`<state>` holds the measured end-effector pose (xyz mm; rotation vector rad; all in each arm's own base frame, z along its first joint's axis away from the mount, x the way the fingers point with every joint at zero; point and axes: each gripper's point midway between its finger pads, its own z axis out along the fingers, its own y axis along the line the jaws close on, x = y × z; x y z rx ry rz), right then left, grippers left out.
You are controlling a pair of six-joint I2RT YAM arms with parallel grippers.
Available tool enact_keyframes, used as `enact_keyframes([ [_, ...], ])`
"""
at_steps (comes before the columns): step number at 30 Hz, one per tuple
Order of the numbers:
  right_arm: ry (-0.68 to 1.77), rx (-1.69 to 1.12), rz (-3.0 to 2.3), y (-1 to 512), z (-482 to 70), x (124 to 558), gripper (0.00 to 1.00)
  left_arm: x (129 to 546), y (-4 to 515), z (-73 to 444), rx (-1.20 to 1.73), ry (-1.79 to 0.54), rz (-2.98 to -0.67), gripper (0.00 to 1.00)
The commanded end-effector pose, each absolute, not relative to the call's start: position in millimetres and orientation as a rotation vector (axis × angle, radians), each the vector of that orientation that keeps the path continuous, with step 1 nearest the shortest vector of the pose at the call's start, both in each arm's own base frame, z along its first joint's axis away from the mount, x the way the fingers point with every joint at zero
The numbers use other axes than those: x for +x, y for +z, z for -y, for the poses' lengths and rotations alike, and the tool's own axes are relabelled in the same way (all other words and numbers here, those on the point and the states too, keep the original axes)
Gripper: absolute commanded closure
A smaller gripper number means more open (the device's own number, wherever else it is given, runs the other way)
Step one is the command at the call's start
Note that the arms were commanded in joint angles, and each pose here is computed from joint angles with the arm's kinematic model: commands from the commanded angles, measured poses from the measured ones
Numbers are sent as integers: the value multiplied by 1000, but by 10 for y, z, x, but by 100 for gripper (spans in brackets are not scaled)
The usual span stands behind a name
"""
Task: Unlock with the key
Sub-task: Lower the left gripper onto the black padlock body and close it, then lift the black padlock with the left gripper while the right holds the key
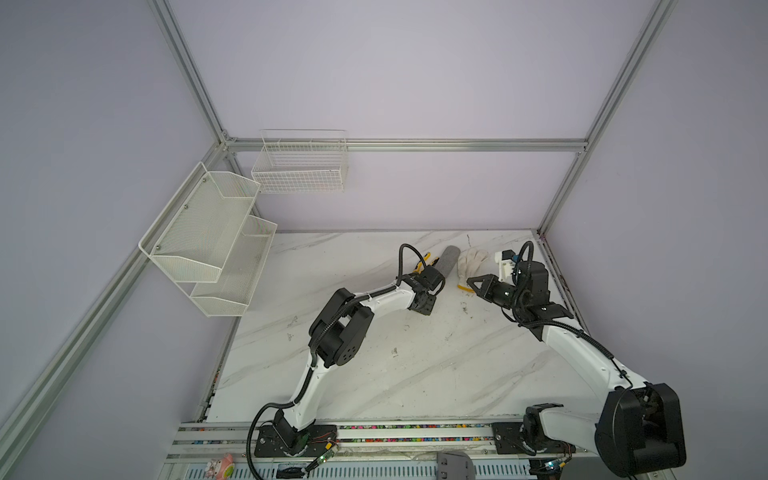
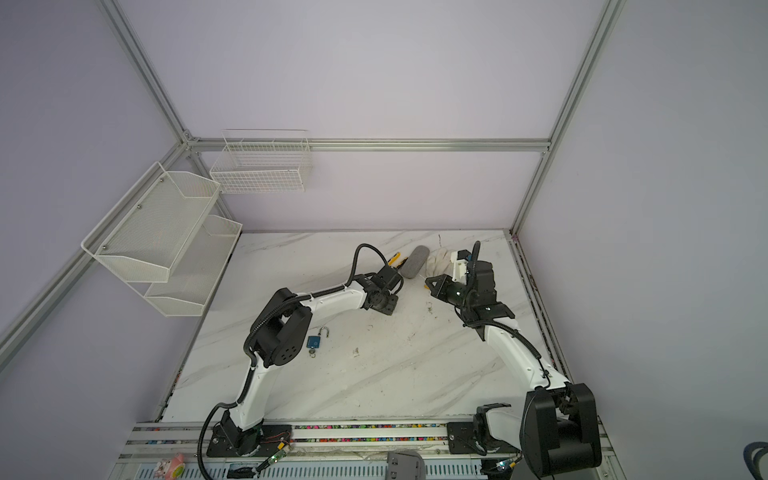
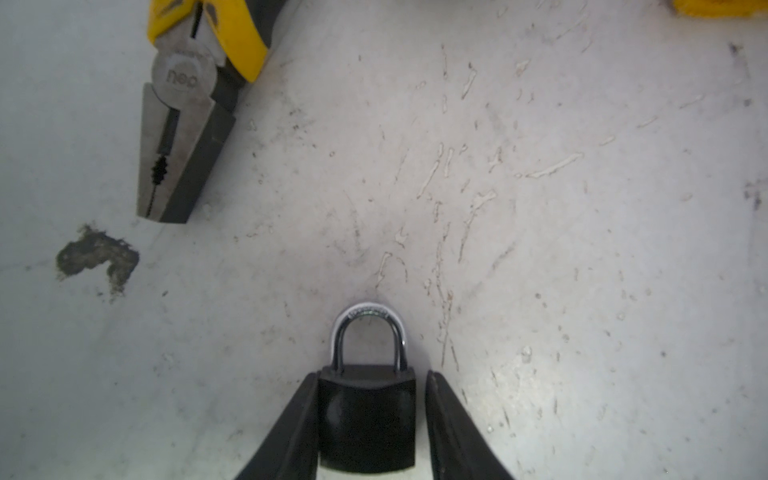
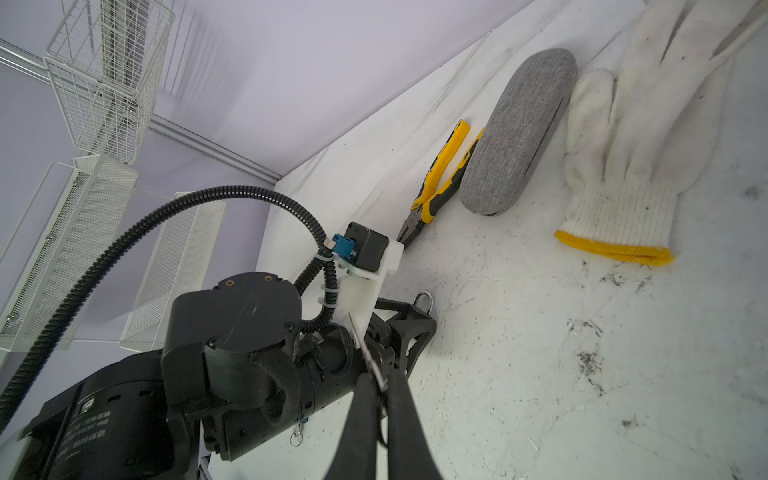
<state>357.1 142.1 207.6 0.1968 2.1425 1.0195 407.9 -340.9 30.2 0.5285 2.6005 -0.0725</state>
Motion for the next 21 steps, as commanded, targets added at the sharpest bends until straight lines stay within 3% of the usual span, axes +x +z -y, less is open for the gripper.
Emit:
enact_keyframes([
  [1, 1021, 169, -2125, 2094, -1422, 3589, 100, 4037, 139, 3390, 568, -14, -2649, 60],
  [8, 1026, 157, -2120, 2119, -1433, 3588, 100, 4040, 128, 3351, 574, 21, -2653, 66],
  [12, 1000, 146, -2137, 2109, -1419, 3594, 100, 4026, 224, 3322, 557, 19, -2643, 77],
  [21, 989, 173, -2173, 1999, -1397, 3542, 100, 3856, 450, 3128, 408, -8, -2655, 80],
])
